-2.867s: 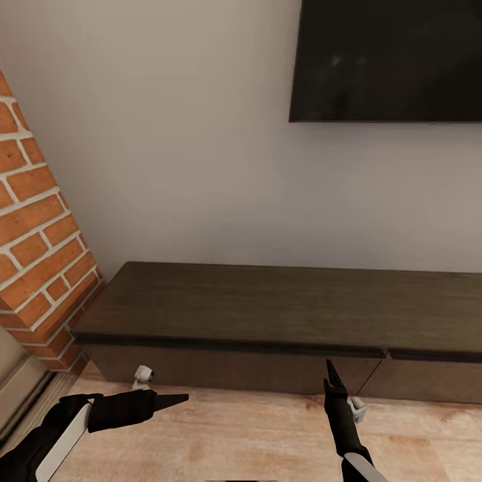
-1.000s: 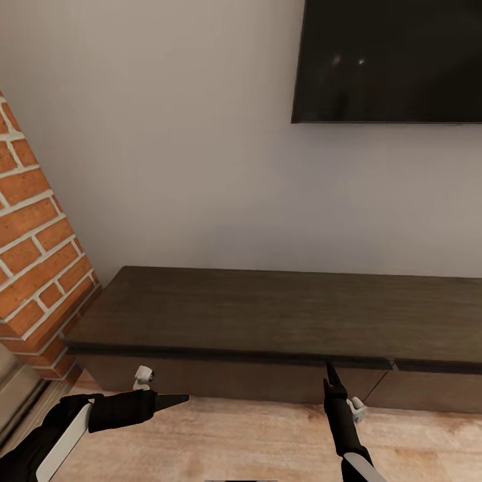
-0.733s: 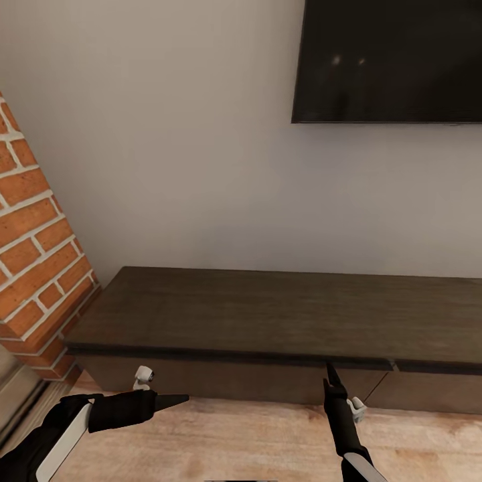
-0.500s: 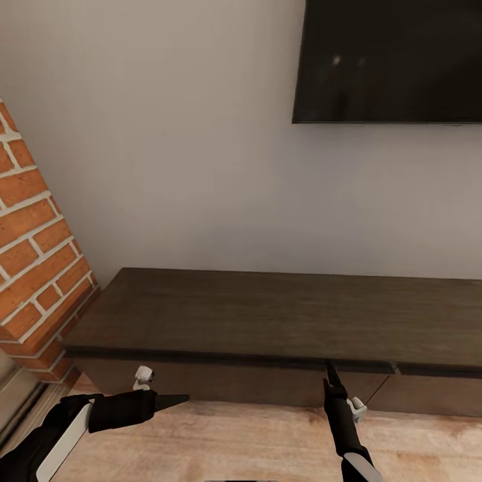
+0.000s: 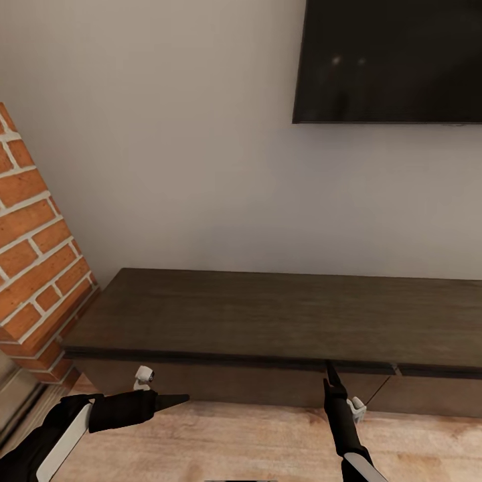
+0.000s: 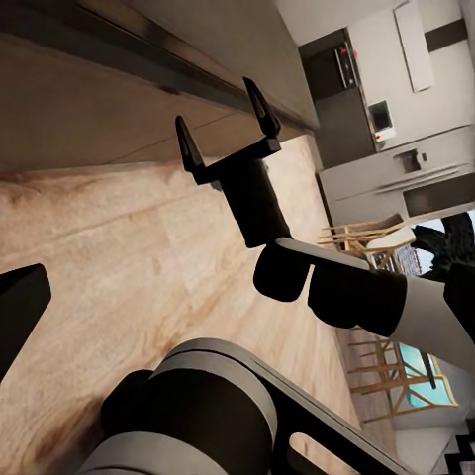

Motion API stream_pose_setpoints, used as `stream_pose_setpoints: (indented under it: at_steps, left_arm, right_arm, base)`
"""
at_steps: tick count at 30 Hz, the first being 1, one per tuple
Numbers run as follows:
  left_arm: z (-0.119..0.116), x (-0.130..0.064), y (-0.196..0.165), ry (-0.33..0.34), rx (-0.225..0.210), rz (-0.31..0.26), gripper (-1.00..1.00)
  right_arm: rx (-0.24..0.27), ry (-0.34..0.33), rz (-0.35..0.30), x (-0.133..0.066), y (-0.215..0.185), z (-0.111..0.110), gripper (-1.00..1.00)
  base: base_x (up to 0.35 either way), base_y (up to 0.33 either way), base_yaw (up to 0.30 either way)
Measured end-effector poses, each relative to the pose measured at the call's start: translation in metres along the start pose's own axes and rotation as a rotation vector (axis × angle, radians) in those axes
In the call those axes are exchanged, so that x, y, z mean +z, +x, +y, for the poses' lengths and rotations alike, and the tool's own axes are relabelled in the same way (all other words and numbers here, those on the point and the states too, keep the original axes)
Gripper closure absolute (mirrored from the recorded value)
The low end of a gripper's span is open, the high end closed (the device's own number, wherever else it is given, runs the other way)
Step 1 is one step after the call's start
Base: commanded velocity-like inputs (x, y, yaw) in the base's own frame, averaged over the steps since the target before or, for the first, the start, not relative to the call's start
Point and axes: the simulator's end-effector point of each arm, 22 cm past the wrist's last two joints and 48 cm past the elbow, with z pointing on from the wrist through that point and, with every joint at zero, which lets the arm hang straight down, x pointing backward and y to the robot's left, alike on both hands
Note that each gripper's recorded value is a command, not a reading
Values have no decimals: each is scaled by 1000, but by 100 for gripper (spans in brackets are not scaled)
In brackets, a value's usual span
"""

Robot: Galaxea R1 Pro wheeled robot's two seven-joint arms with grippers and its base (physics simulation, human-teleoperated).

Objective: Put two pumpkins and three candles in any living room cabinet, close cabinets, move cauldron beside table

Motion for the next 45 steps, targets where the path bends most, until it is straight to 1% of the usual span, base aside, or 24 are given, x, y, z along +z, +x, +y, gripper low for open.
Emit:
stream_pose_setpoints:
  at_steps: [3, 4, 8, 9, 10, 11, 36, 45]
  left_arm:
    - [0, 0, 0, -1, 0, 1, -100]
    - [0, 0, 0, -1, 0, 2, -100]
    - [0, 0, 0, -1, 0, 1, -100]
    - [0, 0, 0, -1, -1, 1, -100]
    - [1, 0, 0, -1, -1, 1, -100]
    - [1, 0, 0, -2, -2, 1, -100]
    - [1, 0, 1, -2, -4, 1, -100]
    - [2, 0, 1, -3, -4, 1, -100]
  right_arm:
    - [-1, 1, 0, 0, 0, 0, -100]
    - [-2, 2, 0, 0, 0, 0, 100]
    - [-3, 8, -1, 0, -1, -2, 100]
    - [-12, -16, -1, 1, 0, 4, 100]
    - [-10, 6, 0, 0, 0, -1, 100]
    - [-8, 7, 0, 0, 0, -2, 100]
    - [-9, 9, 1, 1, 0, -2, 100]
    - [-12, 9, 8, 1, 2, -2, 100]
  base:
    - [0, 0, 0]
    - [0, 0, 0]
    - [0, 0, 0]
    - [0, 0, 0]
    - [0, 0, 0]
    - [0, 0, 0]
    - [-3, 0, 0]
    - [-241, 0, 0]
